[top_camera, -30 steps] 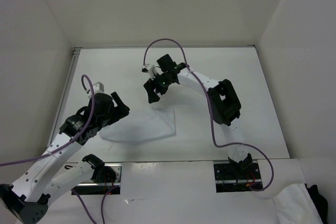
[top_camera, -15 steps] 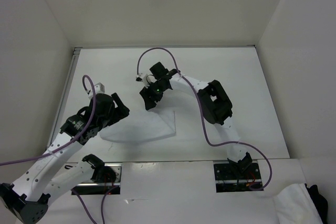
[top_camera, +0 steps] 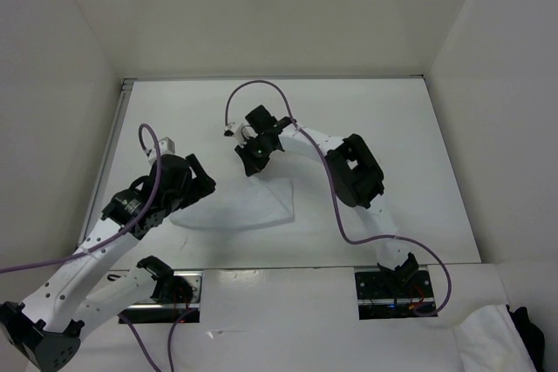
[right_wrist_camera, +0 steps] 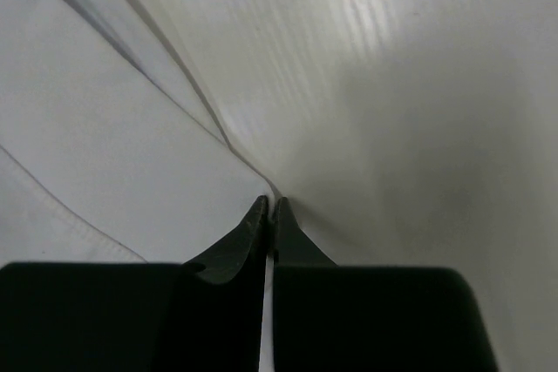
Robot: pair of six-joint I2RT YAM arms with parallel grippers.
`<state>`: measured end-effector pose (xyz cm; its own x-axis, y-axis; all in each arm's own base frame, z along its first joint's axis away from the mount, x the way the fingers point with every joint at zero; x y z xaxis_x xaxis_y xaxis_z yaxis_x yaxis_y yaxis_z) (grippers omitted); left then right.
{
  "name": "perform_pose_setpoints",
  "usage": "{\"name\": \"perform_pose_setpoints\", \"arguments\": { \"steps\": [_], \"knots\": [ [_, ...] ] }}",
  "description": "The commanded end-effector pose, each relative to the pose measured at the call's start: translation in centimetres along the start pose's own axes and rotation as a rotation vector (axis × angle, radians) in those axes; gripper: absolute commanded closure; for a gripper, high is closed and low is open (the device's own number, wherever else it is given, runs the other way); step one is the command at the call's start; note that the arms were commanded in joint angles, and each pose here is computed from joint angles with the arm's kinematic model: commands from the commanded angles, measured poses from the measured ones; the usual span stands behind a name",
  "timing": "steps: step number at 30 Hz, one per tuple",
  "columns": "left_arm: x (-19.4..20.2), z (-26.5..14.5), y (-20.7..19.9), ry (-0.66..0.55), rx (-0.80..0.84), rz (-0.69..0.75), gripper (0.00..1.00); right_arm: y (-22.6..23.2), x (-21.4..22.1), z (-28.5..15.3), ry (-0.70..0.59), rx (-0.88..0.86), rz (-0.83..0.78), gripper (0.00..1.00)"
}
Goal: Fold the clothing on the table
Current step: Flatten the skirt out
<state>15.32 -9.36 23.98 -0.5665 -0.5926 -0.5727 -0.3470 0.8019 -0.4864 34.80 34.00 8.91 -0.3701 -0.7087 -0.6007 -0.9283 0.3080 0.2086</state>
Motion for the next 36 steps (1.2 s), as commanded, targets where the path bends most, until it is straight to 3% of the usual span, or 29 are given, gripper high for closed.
{"name": "perform_pose_setpoints", "arguments": {
  "steps": [1, 8, 14, 15, 16, 17, 18, 19, 24, 28, 30, 36],
  "knots": [
    [-0.1, 1.0, -0.5, -0.002, -0.01, -0.014, 0.14, -4.6, -1.7, -4.4, -0.089, 0.209, -0.017, 1.0],
    [-0.8, 5.4, -1.6, 0.003, -0.132, 0.078, 0.0, -7.7, -0.2, -9.9, -0.115, 0.196, 0.009, 1.0],
    [-3.4, 9.8, -3.8, 0.006, -0.044, 0.131, 0.0, -7.5, 2.7, -10.9, -0.074, 0.209, -0.003, 1.0],
    [-4.2, 10.6, -4.3, -0.005, 0.032, 0.196, 0.0, -7.4, 3.0, -10.7, -0.068, 0.196, -0.006, 0.87],
    [-4.4, 11.9, -4.4, 0.033, 0.064, 0.223, 0.0, -7.6, 3.2, -11.3, -0.085, 0.199, -0.002, 0.59],
    [-5.4, 12.5, -4.8, 0.085, 0.156, 0.223, 0.0, -7.8, 3.5, -12.2, -0.109, 0.181, 0.01, 0.18],
    [-6.1, 13.3, -4.9, 0.109, 0.185, 0.237, 0.0, -7.9, 3.4, -12.9, -0.133, 0.174, 0.013, 0.01],
    [-5.9, 15.3, -4.7, 0.19, 0.21, 0.27, 0.0, -8.0, 3.5, -13.4, -0.156, 0.168, 0.013, 0.01],
    [-8.9, 20.1, -3.7, 0.359, 0.271, 0.295, 0.0, -8.2, 4.1, -18.2, -0.294, 0.151, 0.119, 0.01],
    [-11.7, 22.5, -2.8, 0.38, 0.284, 0.339, 0.0, -6.4, 5.5, -18.9, -0.297, 0.129, 0.156, 0.01],
    [-11.8, 23.4, -1.5, 0.45, 0.285, 0.323, 0.0, -5.5, 6.0, -19.2, -0.302, 0.129, 0.172, 0.01],
    [-13.1, 23.9, -0.8, 0.425, 0.281, 0.371, 0.0, -4.8, 7.0, -18.5, -0.299, 0.095, 0.206, 0.03]
  ]
}}
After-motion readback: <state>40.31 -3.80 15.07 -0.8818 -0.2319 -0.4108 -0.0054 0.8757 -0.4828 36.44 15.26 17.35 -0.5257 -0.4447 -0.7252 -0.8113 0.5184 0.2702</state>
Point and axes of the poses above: each gripper's point midway between its finger pads, its own z axis out along the fingers, its own y axis along the line the jaws close on, x = y × z, the point moved 9 cm from there along -z, back along the fingers, and after that the axes turned 5 degrees about -z, right-handed, at the moved point
